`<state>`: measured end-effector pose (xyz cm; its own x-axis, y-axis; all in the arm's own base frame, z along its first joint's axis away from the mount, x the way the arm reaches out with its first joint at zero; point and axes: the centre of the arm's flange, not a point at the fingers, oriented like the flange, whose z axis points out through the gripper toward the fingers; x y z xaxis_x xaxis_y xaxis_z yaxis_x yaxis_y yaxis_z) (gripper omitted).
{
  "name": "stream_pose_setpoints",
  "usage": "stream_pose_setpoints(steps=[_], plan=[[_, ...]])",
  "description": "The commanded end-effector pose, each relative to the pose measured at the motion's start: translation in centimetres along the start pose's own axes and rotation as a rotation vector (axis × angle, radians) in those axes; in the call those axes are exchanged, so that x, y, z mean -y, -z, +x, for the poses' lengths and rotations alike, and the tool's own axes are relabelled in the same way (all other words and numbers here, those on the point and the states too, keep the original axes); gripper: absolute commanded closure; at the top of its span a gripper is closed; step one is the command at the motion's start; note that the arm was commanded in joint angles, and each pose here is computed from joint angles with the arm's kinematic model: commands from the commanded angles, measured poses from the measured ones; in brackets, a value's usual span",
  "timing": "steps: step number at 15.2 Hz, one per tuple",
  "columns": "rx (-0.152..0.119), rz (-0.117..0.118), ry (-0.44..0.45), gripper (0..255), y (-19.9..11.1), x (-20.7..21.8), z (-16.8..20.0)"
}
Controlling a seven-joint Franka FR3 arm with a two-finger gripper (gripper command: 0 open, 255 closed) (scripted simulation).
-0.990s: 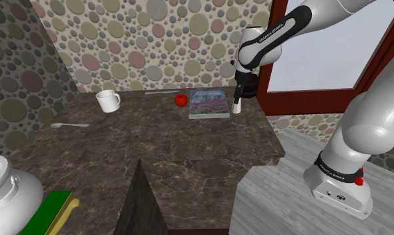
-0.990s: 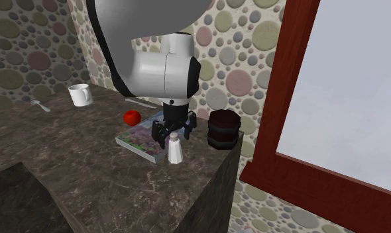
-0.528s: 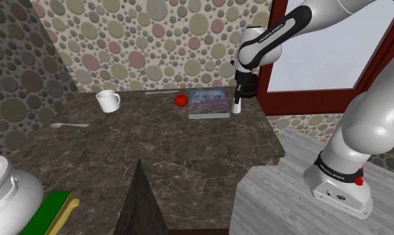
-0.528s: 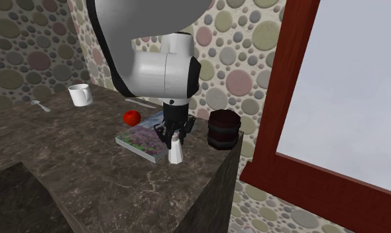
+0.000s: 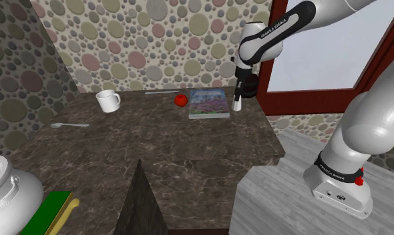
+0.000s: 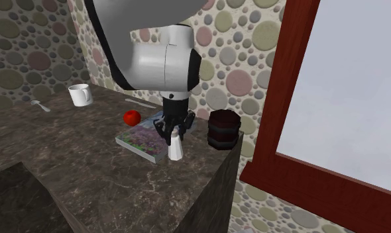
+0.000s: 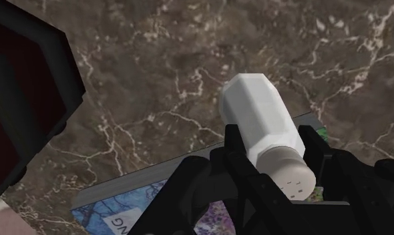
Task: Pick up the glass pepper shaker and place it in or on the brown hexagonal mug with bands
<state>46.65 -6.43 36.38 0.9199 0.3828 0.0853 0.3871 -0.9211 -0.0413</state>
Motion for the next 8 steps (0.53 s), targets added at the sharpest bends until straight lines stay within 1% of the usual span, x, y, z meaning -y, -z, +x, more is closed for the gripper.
stream_pose_setpoints(steps=[1,8], plan=[[0.000,0.000,0.000,255,1.0,0.1,0.0],[0.000,0.000,0.000,255,4.7,0.2,0.3]])
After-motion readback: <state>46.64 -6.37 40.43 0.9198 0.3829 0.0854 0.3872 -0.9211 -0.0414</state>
